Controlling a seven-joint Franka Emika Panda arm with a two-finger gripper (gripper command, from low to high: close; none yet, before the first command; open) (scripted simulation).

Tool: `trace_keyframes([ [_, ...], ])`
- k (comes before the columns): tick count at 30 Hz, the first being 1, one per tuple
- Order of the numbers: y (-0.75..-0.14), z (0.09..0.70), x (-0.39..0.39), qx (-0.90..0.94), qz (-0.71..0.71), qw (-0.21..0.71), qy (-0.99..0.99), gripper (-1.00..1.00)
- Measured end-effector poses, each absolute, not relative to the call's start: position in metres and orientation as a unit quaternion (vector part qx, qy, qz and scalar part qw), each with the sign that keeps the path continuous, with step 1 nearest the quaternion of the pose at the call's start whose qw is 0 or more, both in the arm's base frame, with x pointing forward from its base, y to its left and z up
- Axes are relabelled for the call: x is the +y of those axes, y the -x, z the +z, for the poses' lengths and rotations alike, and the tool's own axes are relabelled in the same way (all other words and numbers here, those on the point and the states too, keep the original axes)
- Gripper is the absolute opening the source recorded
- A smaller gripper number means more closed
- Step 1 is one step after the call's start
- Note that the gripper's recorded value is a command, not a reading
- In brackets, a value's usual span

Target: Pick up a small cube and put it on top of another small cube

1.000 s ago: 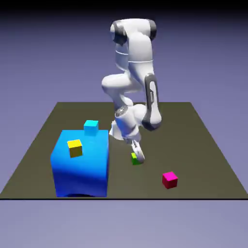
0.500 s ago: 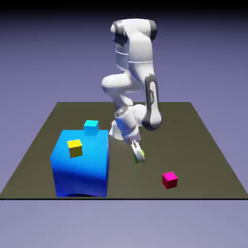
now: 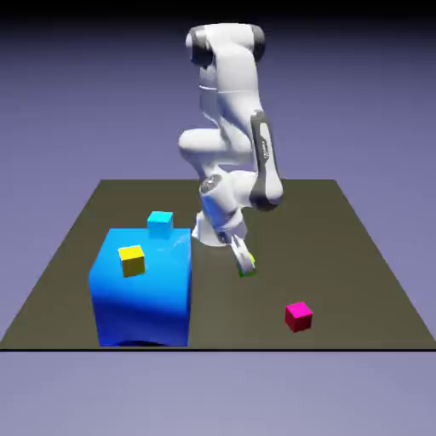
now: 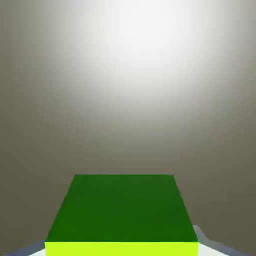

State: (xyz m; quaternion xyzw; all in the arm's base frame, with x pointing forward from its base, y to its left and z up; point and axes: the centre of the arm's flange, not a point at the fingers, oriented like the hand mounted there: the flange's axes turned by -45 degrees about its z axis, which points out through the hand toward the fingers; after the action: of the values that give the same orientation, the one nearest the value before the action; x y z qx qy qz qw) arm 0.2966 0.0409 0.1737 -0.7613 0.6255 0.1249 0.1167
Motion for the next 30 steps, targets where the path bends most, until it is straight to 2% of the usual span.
trace_keyframes([
  [9, -0.294, 0.185, 0.027, 0.631, 0.102, 0.085, 0.764, -1.00],
  [11, -0.316, 0.199, 0.023, 0.625, 0.111, 0.096, 0.767, -1.00],
  [22, -0.407, 0.300, -0.032, 0.550, 0.117, 0.065, 0.824, -1.00],
  [30, -0.416, 0.388, -0.122, 0.579, 0.099, -0.023, 0.809, -1.00],
])
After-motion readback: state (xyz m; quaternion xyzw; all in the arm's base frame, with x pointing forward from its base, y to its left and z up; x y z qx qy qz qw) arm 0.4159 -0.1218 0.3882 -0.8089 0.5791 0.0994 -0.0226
